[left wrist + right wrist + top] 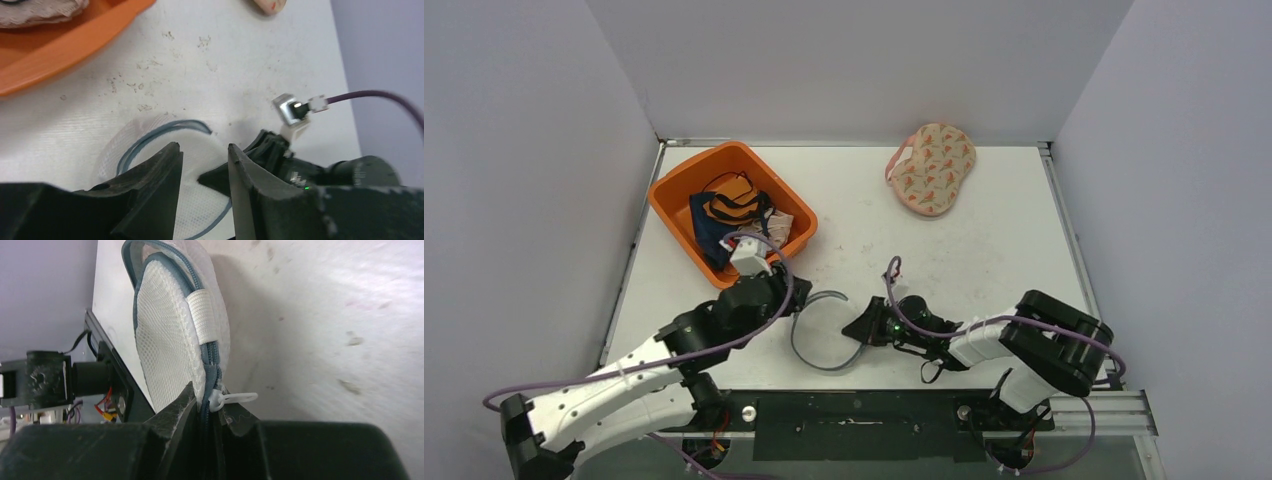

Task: Unzip the laundry bag and remove the bra
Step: Move the laundry bag to the center of the board.

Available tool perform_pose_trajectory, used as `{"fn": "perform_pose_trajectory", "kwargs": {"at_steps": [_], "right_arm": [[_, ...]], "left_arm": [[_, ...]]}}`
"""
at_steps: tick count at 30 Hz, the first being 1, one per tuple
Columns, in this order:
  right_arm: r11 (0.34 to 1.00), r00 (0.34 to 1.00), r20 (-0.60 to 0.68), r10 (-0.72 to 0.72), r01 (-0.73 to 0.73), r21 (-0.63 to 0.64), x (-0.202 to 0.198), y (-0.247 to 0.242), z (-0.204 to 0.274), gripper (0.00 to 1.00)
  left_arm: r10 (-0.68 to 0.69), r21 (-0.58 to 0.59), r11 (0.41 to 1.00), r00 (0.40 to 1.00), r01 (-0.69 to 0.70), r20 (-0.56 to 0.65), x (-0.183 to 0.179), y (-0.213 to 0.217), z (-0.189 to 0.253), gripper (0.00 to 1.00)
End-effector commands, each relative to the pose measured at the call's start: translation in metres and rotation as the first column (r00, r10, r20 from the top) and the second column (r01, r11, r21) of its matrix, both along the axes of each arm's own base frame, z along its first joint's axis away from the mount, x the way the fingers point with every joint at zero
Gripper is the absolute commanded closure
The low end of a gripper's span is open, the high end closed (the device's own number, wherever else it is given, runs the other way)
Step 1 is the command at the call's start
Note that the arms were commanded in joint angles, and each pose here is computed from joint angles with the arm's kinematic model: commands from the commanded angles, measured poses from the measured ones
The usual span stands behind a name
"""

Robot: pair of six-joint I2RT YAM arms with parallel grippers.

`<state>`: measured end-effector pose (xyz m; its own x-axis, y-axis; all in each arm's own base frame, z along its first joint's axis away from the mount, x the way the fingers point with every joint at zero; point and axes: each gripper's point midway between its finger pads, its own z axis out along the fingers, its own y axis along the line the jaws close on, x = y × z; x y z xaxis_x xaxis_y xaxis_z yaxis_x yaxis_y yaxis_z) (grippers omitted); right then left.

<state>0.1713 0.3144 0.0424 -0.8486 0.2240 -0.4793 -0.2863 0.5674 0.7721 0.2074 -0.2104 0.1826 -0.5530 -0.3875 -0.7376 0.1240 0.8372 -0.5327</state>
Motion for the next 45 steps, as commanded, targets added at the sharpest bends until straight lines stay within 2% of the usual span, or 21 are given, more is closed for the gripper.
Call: {"fn": "perform_pose_trajectory", "kwargs": {"at_steps": [1,7,13,24,29,33,35,39,45], "right_arm": [[0.996,0.998,0.015,0.059,-0.06,0.071,-0.008,0.043,0.014,0.95],[0.98,0.996,-0.035,0.078,-0.07,0.186,0.002,0.108,0.016,0.95],[0.987,0.993,-0.049,0.109,-0.102,0.125,-0.005,0.165,-0.003,0.95],[0.996,0.995,-0.086,0.048,-0.041,0.08,-0.03,0.208,-0.032,0.95],[0.995,0.996,-0.089,-0.002,0.011,0.102,-0.029,0.226,-0.032,0.95],[0.996,0.998,-0.062,0.017,-0.011,0.09,-0.034,0.24,-0.027,0.94],[0.996,0.998,-0.053,0.022,-0.017,0.082,-0.037,0.239,-0.026,0.83],[0.998,0.998,-0.054,0.012,-0.009,0.069,-0.039,0.226,-0.026,0.46],[0.999,1.0,-0.016,0.025,-0.024,0.039,-0.046,0.206,-0.018,0.16]], "left_arm": [[0.089,-0.023,0.996,0.996,-0.088,0.023,-0.014,0.043,0.036,0.62],[0.155,-0.01,0.988,0.983,-0.155,0.097,-0.02,0.08,0.077,0.59],[0.18,-0.024,0.984,0.976,-0.178,0.124,-0.026,0.099,0.094,0.58],[0.242,-0.071,0.97,0.962,-0.234,0.13,-0.031,0.118,0.091,0.57],[0.258,-0.075,0.965,0.958,-0.25,0.129,-0.032,0.123,0.09,0.56],[0.274,-0.084,0.961,0.953,-0.265,0.127,-0.034,0.129,0.088,0.54],[0.28,-0.086,0.959,0.951,-0.271,0.128,-0.035,0.132,0.088,0.54],[0.294,-0.092,0.954,0.946,-0.284,0.133,-0.036,0.137,0.087,0.52],[0.295,-0.08,0.955,0.947,-0.286,0.13,-0.035,0.135,0.082,0.5]]}}
